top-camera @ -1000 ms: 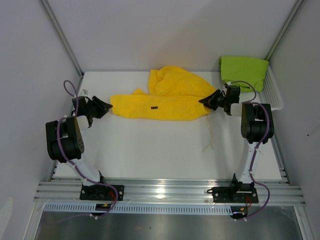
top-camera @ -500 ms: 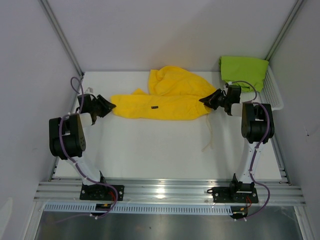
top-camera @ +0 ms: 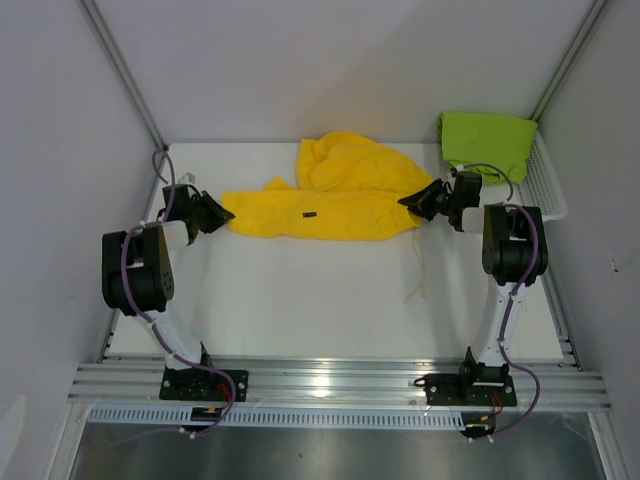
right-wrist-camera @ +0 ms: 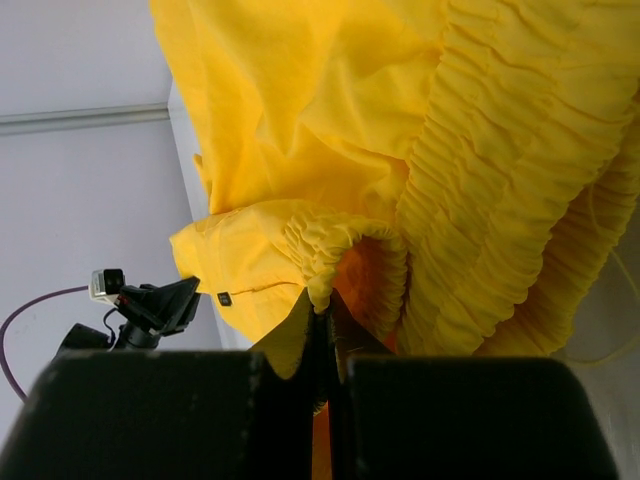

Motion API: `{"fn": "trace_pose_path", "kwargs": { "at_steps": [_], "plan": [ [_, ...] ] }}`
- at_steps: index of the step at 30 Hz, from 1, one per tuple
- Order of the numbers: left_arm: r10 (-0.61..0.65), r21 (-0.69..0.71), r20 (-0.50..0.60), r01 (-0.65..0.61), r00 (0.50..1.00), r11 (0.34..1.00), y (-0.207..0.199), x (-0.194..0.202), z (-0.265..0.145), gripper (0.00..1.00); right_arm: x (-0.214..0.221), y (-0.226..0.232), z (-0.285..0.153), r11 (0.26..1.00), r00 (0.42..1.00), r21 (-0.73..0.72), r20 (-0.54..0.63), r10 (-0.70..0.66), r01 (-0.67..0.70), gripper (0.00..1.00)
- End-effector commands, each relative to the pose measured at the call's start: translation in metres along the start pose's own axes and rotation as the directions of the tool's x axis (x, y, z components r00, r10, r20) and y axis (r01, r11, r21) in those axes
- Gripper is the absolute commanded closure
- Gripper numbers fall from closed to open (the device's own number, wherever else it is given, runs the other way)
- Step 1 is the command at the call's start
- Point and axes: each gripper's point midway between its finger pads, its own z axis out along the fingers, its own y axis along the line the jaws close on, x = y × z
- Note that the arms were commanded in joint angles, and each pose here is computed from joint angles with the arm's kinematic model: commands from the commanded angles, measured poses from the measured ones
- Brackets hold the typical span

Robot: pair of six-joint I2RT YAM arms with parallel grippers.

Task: Fold and stack the shorts
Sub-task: Flatten the shorts out

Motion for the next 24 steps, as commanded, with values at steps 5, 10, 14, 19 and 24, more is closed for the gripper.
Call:
{"fn": "trace_pose_path", "kwargs": {
  "at_steps": [5, 10, 14, 19, 24],
  "plan": [
    [0.054, 0.034, 0.01, -0.054, 0.999, 0.998, -0.013, -0.008, 0.001, 1.0, -0.013, 0.007, 0.0, 0.999, 0.999, -0.028, 0.026, -0.023, 0.024, 1.0],
    [0.076, 0.058, -0.002, -0.076, 0.997, 0.995, -0.022, -0.008, 0.003, 1.0, -0.012, 0.009, -0.002, 0.999, 0.999, -0.024, 0.02, -0.026, 0.026, 1.0],
    [0.072, 0.078, -0.017, -0.07, 0.997, 0.994, -0.03, -0.013, -0.001, 1.0, -0.012, 0.016, -0.008, 0.999, 0.999, -0.006, 0.013, -0.036, 0.036, 1.0],
    [-0.011, 0.134, -0.044, 0.017, 0.999, 0.991, -0.04, -0.021, -0.016, 1.0, -0.016, 0.04, -0.024, 0.996, 0.996, 0.01, 0.017, -0.092, 0.092, 1.0],
    [-0.091, 0.241, -0.034, 0.097, 0.995, 0.966, -0.077, -0.04, -0.034, 1.0, -0.026, 0.083, -0.049, 0.983, 0.982, -0.043, 0.075, -0.174, 0.178, 1.0]
  ]
}}
